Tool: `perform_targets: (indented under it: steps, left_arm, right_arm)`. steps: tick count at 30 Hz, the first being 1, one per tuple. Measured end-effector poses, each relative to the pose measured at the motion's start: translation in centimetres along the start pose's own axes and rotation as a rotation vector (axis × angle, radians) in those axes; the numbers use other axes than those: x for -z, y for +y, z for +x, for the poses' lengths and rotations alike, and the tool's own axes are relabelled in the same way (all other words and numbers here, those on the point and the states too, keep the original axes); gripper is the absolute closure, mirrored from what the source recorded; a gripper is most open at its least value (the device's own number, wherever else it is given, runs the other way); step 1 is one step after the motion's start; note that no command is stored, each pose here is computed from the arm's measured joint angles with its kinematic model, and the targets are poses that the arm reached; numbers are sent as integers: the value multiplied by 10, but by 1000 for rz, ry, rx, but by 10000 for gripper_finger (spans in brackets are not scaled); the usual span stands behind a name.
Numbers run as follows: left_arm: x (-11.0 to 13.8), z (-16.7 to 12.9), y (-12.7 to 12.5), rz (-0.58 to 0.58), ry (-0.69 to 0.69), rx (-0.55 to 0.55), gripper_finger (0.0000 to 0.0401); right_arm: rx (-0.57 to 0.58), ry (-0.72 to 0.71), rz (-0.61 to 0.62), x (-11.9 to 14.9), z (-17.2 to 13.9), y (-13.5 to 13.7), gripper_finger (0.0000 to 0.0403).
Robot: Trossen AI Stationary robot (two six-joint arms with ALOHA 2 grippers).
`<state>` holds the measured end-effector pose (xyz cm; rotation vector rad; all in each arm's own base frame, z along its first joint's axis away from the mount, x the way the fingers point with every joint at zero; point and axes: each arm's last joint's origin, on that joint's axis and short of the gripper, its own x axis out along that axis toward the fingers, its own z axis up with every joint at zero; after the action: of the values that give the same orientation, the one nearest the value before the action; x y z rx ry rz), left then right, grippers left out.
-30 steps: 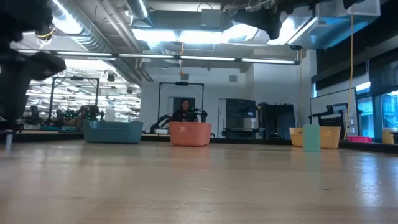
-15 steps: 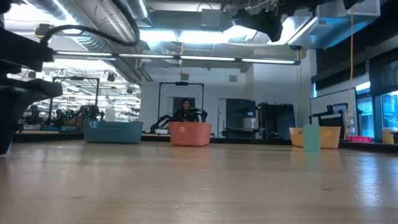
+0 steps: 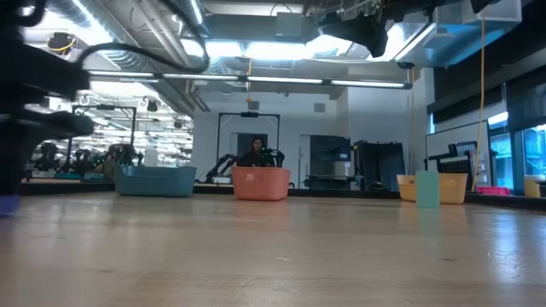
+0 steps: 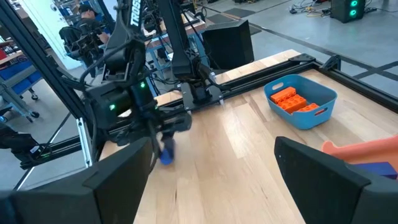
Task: Sort & place blocks by color
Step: Put the violet block into the orange bin
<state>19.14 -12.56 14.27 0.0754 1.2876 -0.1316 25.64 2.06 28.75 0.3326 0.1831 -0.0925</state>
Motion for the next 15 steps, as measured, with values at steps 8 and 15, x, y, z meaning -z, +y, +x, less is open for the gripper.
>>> perform_targets:
  steps: [8,15]
  left_arm:
    - [-15,-45,44,-103,-246,-53,314]
    - [-33,-106,97,-296,-755,-153,314]
  right_arm:
    - [-2,-2,5,0,0,0,62]
    - [-5,-12,4,-1,0,0,62]
